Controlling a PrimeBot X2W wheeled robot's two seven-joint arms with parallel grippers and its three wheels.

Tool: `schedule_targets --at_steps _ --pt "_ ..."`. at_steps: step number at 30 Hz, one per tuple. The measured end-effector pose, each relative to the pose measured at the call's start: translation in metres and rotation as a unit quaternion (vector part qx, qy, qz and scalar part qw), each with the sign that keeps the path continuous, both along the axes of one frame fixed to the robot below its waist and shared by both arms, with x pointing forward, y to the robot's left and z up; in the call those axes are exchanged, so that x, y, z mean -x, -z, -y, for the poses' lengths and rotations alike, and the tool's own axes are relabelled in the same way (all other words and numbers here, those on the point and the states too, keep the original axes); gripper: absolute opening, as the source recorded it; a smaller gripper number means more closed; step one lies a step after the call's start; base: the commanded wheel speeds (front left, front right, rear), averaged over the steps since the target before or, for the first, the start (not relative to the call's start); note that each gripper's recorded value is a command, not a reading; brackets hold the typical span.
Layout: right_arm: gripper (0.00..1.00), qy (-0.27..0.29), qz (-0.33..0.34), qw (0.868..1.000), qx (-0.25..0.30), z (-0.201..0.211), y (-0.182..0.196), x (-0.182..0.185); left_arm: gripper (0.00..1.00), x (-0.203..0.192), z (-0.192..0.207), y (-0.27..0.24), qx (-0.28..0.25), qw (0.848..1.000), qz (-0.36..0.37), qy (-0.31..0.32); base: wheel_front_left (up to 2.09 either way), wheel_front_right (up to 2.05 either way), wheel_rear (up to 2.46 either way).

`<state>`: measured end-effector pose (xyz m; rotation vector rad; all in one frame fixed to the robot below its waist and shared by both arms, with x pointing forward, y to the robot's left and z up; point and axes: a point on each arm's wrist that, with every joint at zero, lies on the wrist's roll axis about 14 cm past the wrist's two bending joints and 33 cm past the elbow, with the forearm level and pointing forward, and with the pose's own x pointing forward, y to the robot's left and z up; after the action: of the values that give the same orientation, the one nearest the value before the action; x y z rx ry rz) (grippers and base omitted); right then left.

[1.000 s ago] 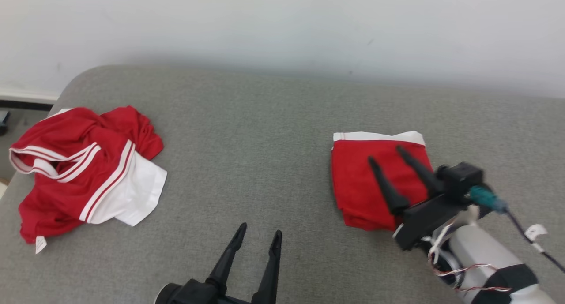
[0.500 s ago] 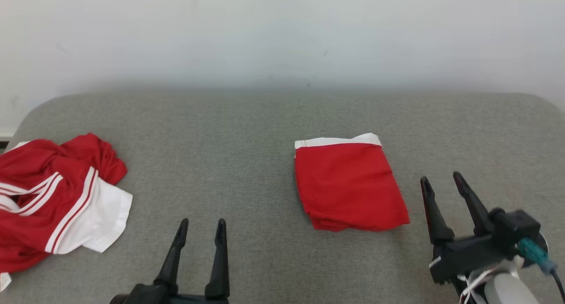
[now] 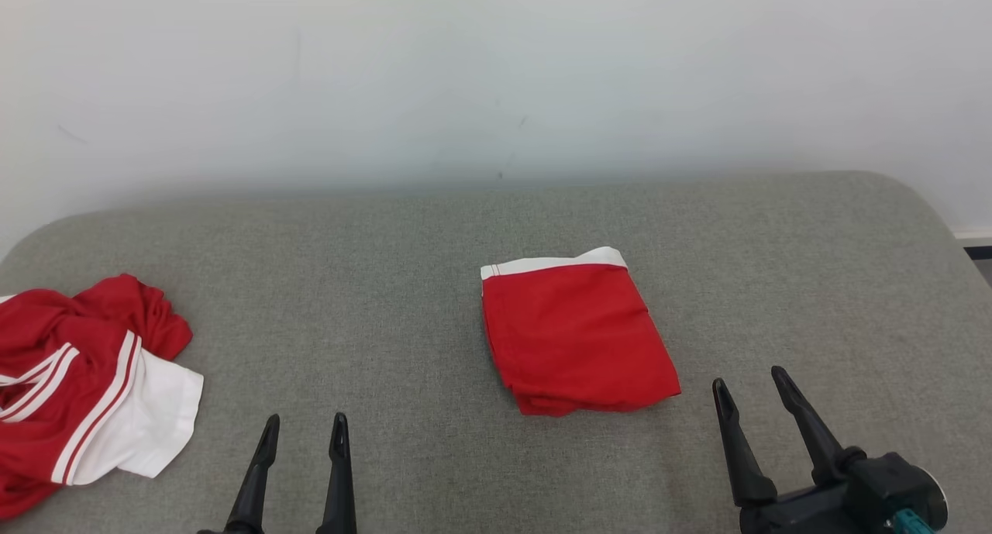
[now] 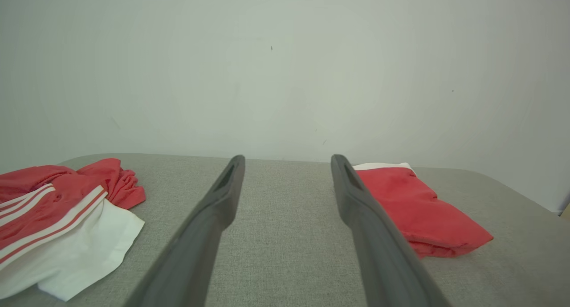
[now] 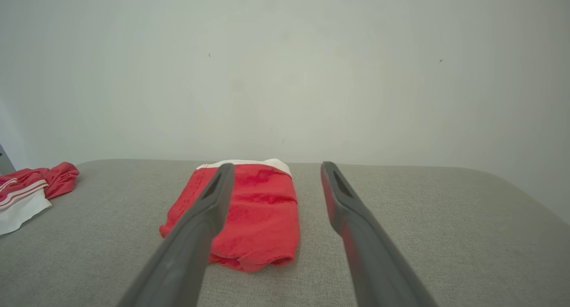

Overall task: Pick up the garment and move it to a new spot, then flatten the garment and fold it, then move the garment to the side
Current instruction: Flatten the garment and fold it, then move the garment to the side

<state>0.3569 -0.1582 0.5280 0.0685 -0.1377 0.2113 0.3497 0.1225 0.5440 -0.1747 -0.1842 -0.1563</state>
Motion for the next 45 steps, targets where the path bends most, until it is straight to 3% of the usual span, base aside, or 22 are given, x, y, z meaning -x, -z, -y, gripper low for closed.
schedule_targets --at_steps 12,40,45 --pt "1.00 -0.008 -0.023 1.000 0.003 -0.013 0.017 0.017 1.00 0.016 -0.011 0.025 -0.043 0.999 -0.029 -0.009 0.00 0.00 0.00" --pt "1.00 -0.028 -0.036 0.999 0.004 -0.022 0.025 0.013 1.00 0.024 -0.007 0.036 -0.047 0.998 -0.046 -0.012 0.00 0.00 0.00" --pt "1.00 -0.033 -0.064 0.997 -0.026 -0.026 0.038 0.006 1.00 0.024 -0.002 0.038 -0.047 0.998 -0.049 -0.005 0.00 0.00 0.00"
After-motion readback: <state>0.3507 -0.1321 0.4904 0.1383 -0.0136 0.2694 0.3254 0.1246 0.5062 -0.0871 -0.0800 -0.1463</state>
